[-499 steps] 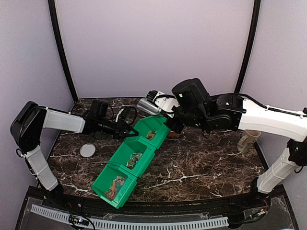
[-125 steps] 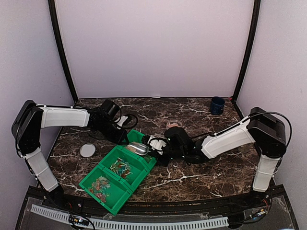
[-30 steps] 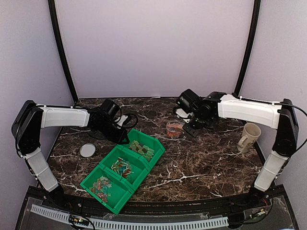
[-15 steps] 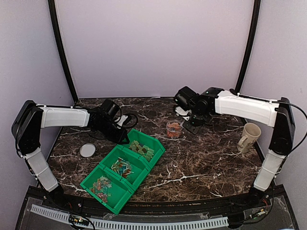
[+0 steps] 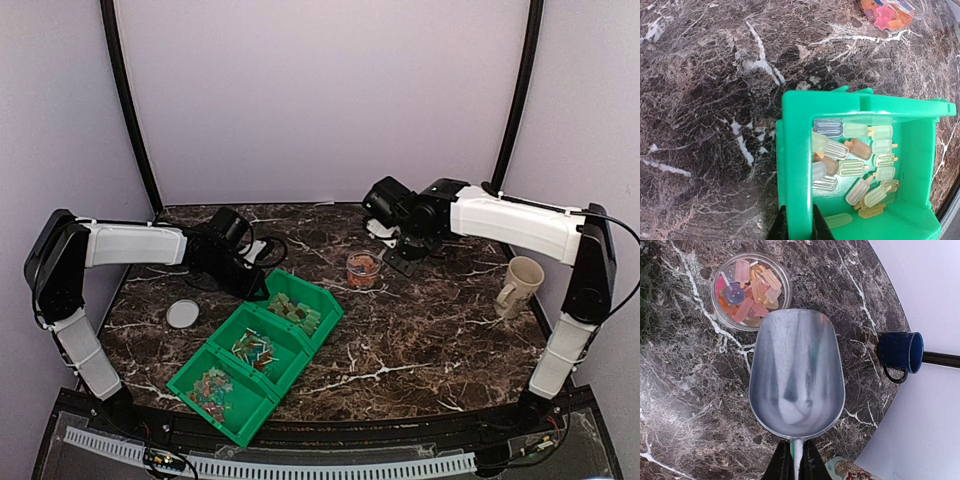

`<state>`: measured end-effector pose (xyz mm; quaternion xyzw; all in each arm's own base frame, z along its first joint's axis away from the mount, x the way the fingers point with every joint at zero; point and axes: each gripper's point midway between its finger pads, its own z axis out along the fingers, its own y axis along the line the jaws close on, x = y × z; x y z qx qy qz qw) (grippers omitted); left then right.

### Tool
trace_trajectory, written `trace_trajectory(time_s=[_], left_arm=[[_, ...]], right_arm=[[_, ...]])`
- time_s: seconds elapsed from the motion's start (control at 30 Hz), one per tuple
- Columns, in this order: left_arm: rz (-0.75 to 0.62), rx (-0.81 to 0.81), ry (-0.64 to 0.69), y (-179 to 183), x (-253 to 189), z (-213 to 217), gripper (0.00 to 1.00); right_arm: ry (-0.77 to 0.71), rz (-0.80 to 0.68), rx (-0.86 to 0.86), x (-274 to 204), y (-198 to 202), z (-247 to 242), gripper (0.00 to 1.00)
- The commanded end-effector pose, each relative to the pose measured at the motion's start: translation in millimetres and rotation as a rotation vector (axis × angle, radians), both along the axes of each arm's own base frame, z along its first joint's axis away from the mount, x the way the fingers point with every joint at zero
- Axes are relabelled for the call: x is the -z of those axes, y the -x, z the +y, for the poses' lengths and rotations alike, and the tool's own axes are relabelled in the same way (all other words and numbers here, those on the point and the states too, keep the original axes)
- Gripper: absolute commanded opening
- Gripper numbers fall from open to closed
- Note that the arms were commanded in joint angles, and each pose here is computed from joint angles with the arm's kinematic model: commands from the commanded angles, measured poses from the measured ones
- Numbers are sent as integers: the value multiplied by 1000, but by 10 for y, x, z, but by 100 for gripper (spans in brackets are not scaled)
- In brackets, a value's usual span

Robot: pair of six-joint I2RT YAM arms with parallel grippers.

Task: Pack the candies
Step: Place the fake candies in the packing bottle.

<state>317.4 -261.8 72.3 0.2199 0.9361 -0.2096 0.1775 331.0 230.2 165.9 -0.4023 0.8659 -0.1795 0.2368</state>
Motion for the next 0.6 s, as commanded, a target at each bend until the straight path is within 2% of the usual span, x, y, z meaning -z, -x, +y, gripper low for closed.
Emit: trace_trajectory(time_s=[0.0, 0.2, 0.57], left_arm=[[-82, 1, 60, -114, -370, -84, 0], [-80, -17, 40, -190, -341, -34, 0], [-79, -43, -15, -460, -397, 21, 0]], right_arm=[[-97, -147, 21, -325, -75, 4, 3], [-305, -345, -6, -518, -55, 21, 2], [-713, -577, -22, -483, 284, 6, 1]])
